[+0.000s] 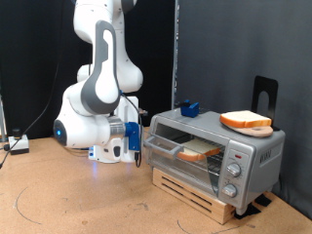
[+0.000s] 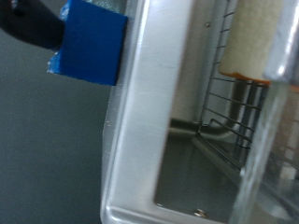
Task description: Make a piece of toast with the oven
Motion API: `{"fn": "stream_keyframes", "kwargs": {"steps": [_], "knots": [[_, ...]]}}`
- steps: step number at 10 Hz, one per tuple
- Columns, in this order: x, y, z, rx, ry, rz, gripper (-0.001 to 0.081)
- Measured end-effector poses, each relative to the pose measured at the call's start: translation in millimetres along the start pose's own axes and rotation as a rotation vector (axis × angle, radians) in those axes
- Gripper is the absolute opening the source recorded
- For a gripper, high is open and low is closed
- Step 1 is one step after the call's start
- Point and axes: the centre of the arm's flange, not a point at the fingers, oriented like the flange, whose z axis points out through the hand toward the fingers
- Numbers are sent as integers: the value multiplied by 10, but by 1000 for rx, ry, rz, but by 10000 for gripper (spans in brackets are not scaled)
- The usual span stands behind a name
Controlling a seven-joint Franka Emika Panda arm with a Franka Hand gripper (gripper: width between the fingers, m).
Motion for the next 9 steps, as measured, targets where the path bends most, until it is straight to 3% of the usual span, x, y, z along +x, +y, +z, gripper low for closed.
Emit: {"fn": "stream_keyframes", "kwargs": {"steps": [6, 9], "knots": [[-319, -196, 489, -33, -1, -15, 807], [-306, -193, 327, -53, 94, -2, 807]]}}
